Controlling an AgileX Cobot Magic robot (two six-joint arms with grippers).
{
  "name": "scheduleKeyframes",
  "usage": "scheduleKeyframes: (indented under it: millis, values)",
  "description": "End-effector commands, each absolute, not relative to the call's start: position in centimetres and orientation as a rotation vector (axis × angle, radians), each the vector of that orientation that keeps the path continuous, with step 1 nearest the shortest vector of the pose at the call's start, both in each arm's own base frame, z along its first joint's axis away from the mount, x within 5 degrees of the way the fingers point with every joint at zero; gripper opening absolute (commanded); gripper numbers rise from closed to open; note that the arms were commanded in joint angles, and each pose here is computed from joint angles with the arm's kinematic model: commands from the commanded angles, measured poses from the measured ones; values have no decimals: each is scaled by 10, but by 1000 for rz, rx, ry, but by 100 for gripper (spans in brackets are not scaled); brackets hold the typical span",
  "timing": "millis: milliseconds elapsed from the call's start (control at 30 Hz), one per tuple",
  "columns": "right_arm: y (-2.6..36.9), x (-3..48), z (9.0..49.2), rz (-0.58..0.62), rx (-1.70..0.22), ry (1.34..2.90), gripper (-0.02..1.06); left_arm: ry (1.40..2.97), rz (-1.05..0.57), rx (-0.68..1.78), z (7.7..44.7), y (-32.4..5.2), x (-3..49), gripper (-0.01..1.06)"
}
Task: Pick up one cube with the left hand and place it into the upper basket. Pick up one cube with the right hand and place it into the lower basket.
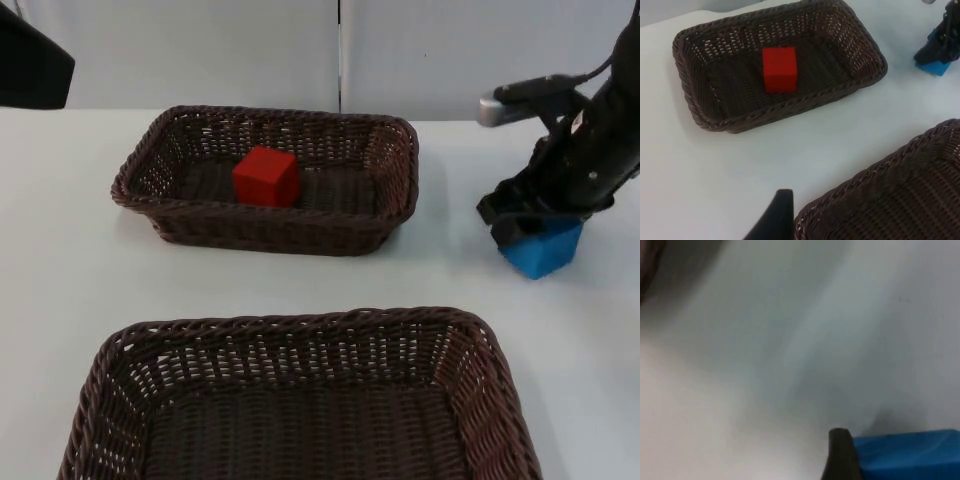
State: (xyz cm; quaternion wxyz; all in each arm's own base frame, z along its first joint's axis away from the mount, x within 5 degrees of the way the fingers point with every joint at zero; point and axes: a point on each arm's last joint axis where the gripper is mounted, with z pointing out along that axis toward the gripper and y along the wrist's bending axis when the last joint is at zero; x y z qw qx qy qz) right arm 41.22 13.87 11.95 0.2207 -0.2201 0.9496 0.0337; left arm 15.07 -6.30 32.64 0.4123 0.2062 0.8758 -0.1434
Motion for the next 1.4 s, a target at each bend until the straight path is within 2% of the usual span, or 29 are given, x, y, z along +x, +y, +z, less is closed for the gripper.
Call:
scheduleKeyframes:
  millis: [0, 367, 600, 700, 933, 1367]
  values:
    - [141, 410, 147, 99, -617, 2583, 0, 2204, -357, 523, 326, -63, 150, 100]
    - [132, 379, 252, 119, -594, 2464, 0, 2204, -357, 523, 326, -63, 150, 100]
    - [126, 362, 286, 130, -587, 2429, 0, 2204, -357, 523, 326, -63, 150, 100]
    - [127, 360, 289, 146, -577, 2429, 0, 2204, -357, 523, 326, -63, 150, 100]
    - [134, 354, 288, 289, -547, 2482, 0, 2204, -357, 523, 326, -63, 150, 100]
    - [180, 324, 284, 346, -846, 2508, 0, 2203, -360, 522, 326, -63, 150, 100]
